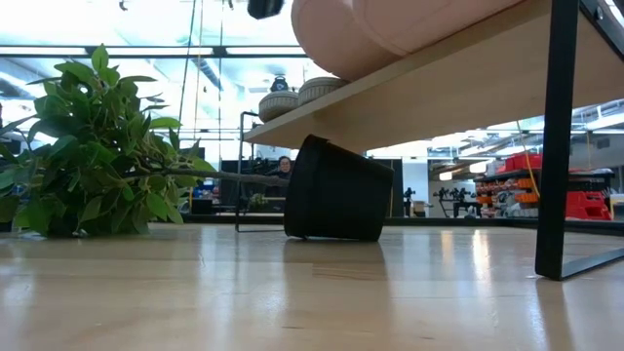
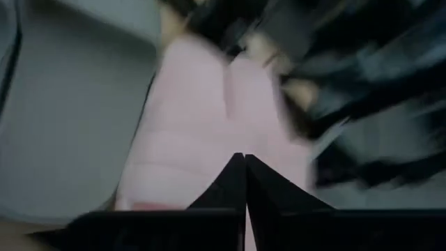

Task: Pick and place slides into the shelf
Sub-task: Put the pink slide on the shelf

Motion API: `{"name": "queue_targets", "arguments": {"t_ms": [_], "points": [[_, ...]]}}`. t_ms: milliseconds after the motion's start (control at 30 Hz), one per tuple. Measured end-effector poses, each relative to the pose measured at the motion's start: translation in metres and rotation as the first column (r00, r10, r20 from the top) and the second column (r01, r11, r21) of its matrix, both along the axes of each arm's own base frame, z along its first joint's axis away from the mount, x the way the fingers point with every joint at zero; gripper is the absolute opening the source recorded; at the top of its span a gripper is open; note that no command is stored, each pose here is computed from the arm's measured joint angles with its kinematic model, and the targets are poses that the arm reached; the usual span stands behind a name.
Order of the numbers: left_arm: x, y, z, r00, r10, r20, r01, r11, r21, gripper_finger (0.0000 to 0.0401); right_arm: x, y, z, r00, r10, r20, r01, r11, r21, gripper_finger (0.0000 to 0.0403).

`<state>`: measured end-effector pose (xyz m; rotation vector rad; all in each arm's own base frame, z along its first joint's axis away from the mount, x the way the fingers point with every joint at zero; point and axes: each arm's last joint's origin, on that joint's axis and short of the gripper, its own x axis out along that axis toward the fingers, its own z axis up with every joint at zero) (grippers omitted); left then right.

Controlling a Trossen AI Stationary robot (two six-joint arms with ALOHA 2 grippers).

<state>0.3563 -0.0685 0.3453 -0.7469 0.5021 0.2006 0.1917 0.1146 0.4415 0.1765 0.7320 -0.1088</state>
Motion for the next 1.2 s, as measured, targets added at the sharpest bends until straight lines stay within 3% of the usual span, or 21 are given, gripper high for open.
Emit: {"name": "queue_targets", "arguments": {"t_ms": [100,200,467,1200], "points": [[0.013,-0.003,-0.012,0.981,-0.036,-0.192,0.047,0.997,0.053,0.0011,-0.001,0.002,0.000,1.000,0.000,0.000,0.000,1.000,0.009,0.0001],[0.024,-0.006,-0.021,0.955,-0.046,-0.293,0.071,0.995,0.076,0.0015,-0.002,0.003,0.000,1.000,0.006,-0.001,-0.006,1.000,0.010,0.0001],[0.046,-0.010,-0.042,0.942,-0.057,-0.331,0.089,0.993,0.082,0.0011,-0.001,0.003,0.000,1.000,0.005,0.003,-0.005,1.000,0.012,0.0002],[0.055,-0.001,-0.063,0.909,-0.076,-0.409,0.133,0.985,0.112,0.0006,-0.001,0.004,0.001,1.000,0.015,0.015,-0.015,1.000,0.009,0.0002]]}}
